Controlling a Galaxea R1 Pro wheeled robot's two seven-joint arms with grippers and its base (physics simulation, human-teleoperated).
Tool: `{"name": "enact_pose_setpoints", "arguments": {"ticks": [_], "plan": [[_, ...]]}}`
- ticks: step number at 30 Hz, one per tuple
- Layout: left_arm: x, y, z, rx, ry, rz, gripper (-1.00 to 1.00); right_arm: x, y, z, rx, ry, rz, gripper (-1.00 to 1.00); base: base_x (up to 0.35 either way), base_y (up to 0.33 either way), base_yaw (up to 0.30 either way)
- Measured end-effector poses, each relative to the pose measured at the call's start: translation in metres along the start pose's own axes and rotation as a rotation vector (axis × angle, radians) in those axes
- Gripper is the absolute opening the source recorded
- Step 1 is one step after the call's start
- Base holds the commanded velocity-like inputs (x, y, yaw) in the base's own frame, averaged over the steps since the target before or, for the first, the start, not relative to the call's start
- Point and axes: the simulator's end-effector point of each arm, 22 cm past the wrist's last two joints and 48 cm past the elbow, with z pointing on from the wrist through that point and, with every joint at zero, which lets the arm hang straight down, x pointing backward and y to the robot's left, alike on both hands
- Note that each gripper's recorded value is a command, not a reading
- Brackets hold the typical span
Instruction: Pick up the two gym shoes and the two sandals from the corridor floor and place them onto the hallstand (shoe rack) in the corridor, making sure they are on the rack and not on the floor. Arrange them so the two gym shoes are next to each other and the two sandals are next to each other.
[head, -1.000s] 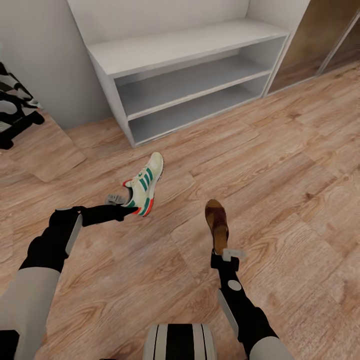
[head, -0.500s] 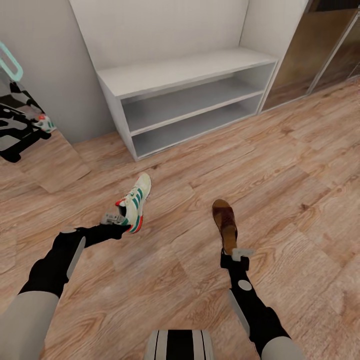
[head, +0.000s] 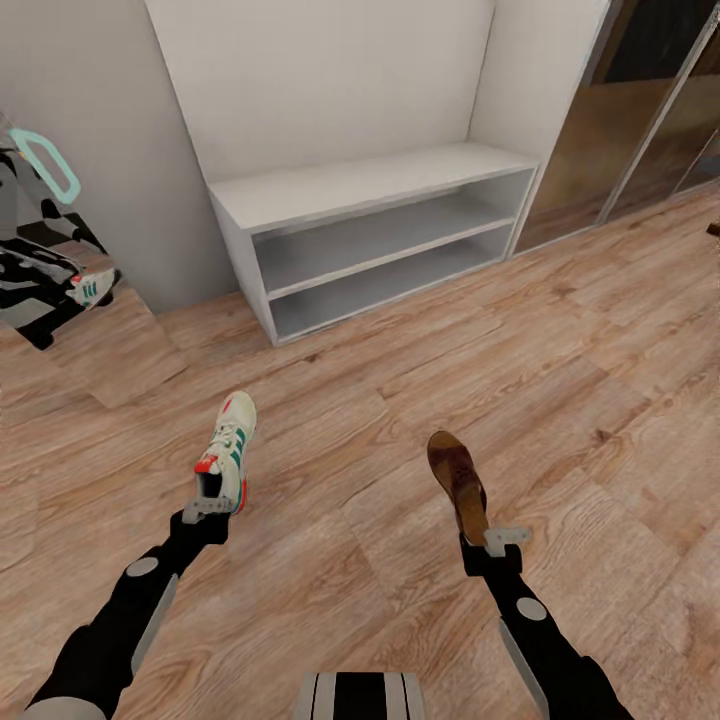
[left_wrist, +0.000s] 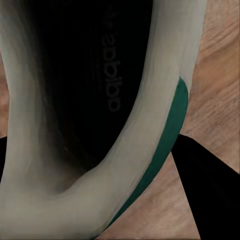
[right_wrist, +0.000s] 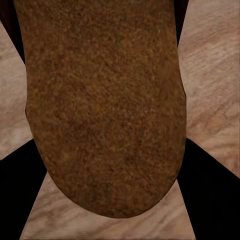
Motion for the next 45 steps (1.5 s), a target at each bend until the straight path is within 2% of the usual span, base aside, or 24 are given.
{"name": "enact_pose_setpoints", "arguments": {"ticks": [4,9,16,22,30,34,39,42,45], "plan": [[0.031,0.02,-0.018,-0.1,-0.027,0.004,-1.0,0.019,-0.002,-0.015,-0.005,0.023,-0.006,-1.0,0.0,0.0,0.0],[0.063,0.041,-0.035,-0.198,-0.046,0.0,-1.0,0.021,-0.003,-0.031,-0.003,-0.015,-0.004,-1.0,0.0,0.0,0.0],[0.079,0.057,-0.051,-0.273,-0.075,-0.003,-1.0,0.023,-0.003,-0.052,-0.004,-0.069,0.0,-1.0,0.0,0.0,0.0],[0.067,0.059,-0.06,-0.28,-0.086,-0.003,-1.0,0.017,-0.005,-0.066,-0.001,-0.077,-0.001,-1.0,0.0,0.0,0.0],[0.045,0.057,-0.07,-0.278,-0.096,-0.006,-1.0,0.0,-0.034,-0.078,0.042,-0.088,-0.023,-1.0,0.0,0.0,0.0],[0.04,0.043,-0.071,-0.261,-0.1,-0.013,-1.0,0.012,-0.046,-0.09,0.069,-0.08,-0.013,-1.0,0.0,0.0,0.0],[0.037,0.019,-0.068,-0.232,-0.105,-0.036,-1.0,0.031,-0.057,-0.095,0.097,-0.055,0.0,-1.0,0.0,0.0,0.0],[0.036,0.0,-0.067,-0.209,-0.109,-0.055,-1.0,0.03,-0.059,-0.097,0.102,-0.083,0.006,-1.0,0.0,0.0,0.0],[0.033,-0.005,-0.067,-0.202,-0.114,-0.061,-1.0,0.026,-0.059,-0.098,0.103,-0.103,0.009,-1.0,0.0,0.0,0.0]]}}
